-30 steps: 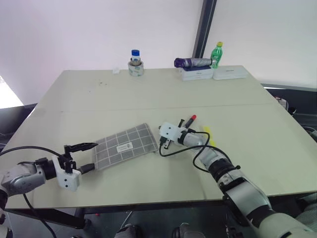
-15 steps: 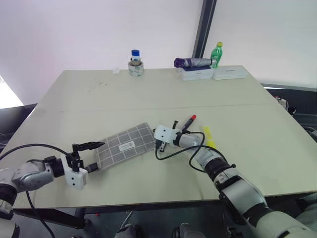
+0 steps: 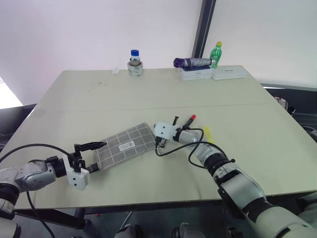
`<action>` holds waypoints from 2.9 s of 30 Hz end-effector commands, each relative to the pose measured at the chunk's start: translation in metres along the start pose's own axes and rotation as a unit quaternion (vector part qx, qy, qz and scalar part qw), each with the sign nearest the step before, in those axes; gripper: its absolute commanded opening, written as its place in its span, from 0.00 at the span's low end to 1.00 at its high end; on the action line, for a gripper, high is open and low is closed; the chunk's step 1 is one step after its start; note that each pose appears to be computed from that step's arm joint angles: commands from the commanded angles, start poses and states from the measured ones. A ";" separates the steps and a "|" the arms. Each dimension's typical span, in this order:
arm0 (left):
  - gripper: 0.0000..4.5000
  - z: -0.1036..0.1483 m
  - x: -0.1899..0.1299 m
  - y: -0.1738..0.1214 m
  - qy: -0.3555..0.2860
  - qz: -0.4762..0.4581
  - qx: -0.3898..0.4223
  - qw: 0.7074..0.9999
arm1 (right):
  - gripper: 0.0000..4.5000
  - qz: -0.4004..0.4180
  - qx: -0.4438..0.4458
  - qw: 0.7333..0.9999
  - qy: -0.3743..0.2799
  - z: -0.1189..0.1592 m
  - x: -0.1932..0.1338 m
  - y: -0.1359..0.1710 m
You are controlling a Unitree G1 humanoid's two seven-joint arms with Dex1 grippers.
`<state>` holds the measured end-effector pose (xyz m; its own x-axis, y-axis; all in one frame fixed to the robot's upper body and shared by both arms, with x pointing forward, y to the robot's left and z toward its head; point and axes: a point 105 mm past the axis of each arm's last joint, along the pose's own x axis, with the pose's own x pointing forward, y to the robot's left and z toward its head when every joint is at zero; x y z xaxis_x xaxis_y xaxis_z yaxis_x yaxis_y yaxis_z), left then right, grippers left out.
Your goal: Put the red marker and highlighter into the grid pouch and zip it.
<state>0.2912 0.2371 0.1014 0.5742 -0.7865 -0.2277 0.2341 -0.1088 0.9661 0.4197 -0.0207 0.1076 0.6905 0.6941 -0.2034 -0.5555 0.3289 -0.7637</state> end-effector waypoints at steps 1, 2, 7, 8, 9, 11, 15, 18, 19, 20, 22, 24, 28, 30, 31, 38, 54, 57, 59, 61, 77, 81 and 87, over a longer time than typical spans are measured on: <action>1.00 0.011 0.007 -0.027 -0.024 -0.051 -0.015 0.998 | 0.00 0.008 -0.003 0.999 -0.036 0.019 0.006 0.005; 1.00 0.011 0.007 -0.028 -0.024 -0.052 -0.015 0.998 | 0.00 0.009 -0.002 0.999 -0.038 0.020 0.006 0.006; 1.00 0.013 0.009 -0.032 -0.027 -0.055 -0.019 0.998 | 0.00 0.011 0.004 0.999 -0.045 0.023 0.006 0.006; 1.00 0.013 0.009 -0.032 -0.028 -0.055 -0.019 0.998 | 0.00 0.010 0.004 0.999 -0.044 0.022 0.006 0.006; 1.00 0.014 0.010 -0.033 -0.029 -0.055 -0.019 0.998 | 0.00 0.007 0.001 0.999 -0.040 0.021 0.006 0.005; 1.00 0.016 0.011 -0.034 -0.036 -0.057 -0.025 0.997 | 0.00 -0.004 0.005 0.999 -0.033 0.018 0.005 -0.001; 0.70 0.020 0.009 -0.041 -0.047 -0.077 -0.043 0.995 | 0.00 -0.007 0.005 1.000 -0.029 0.016 0.005 -0.003; 0.33 0.020 0.010 -0.038 -0.047 -0.069 -0.040 0.996 | 0.00 -0.006 0.004 1.000 -0.029 0.016 0.004 -0.002; 0.22 0.020 0.011 -0.037 -0.048 -0.067 -0.041 0.996 | 0.00 -0.006 0.005 1.000 -0.030 0.016 0.004 -0.002; 0.12 0.020 0.011 -0.036 -0.049 -0.066 -0.041 0.996 | 0.00 -0.006 0.005 0.999 -0.031 0.016 0.004 -0.002; 0.01 0.020 0.011 -0.036 -0.048 -0.065 -0.045 0.996 | 0.00 -0.007 0.003 0.999 -0.032 0.016 0.003 -0.004; 0.01 0.020 0.010 -0.035 -0.047 -0.062 -0.047 0.996 | 0.00 -0.011 -0.004 0.999 -0.035 0.016 0.000 -0.007; 0.01 0.019 0.009 -0.030 -0.040 -0.041 -0.061 0.997 | 0.00 -0.028 0.055 0.997 -0.050 0.017 -0.010 -0.024; 0.00 0.017 0.008 -0.023 -0.029 -0.013 -0.077 0.996 | 0.06 -0.033 0.118 0.990 -0.072 0.020 -0.020 -0.035; 0.00 0.015 0.008 -0.018 -0.019 0.018 -0.097 0.995 | 0.12 -0.053 0.169 0.980 -0.094 0.024 -0.028 -0.048; 0.00 0.015 0.004 -0.004 0.007 0.092 -0.168 0.981 | 0.91 0.001 0.282 0.951 -0.127 0.030 -0.076 -0.044; 0.00 0.021 0.014 0.004 0.008 0.082 -0.184 0.979 | 0.99 0.032 0.360 0.932 -0.013 0.021 -0.061 0.042; 0.00 0.022 0.014 0.001 0.009 0.077 -0.185 0.980 | 0.99 0.024 0.368 0.930 -0.005 0.018 -0.053 0.047; 0.00 0.023 0.015 -0.001 0.007 0.074 -0.185 0.980 | 0.99 0.020 0.364 0.931 0.000 0.017 -0.048 0.049; 0.00 0.024 0.015 0.000 0.006 0.076 -0.185 0.980 | 0.81 0.024 0.353 0.935 0.006 0.017 -0.044 0.053; 0.00 0.030 0.030 0.005 0.008 0.103 -0.200 0.974 | 0.01 0.085 0.220 0.971 -0.028 0.051 -0.041 0.059; 0.00 0.033 0.046 0.008 0.008 0.114 -0.206 0.972 | 0.01 0.109 0.173 0.978 -0.047 0.065 -0.036 0.064; 0.00 0.029 0.058 0.013 0.029 0.136 -0.209 0.968 | 0.01 0.145 0.088 0.980 -0.100 0.083 -0.036 0.064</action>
<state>0.3001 0.1731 0.0990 0.6854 -0.7281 -0.0076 0.3855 0.3539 0.8521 0.3261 0.0196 0.1025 0.4424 0.8467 -0.2957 -0.8200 0.2484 -0.5157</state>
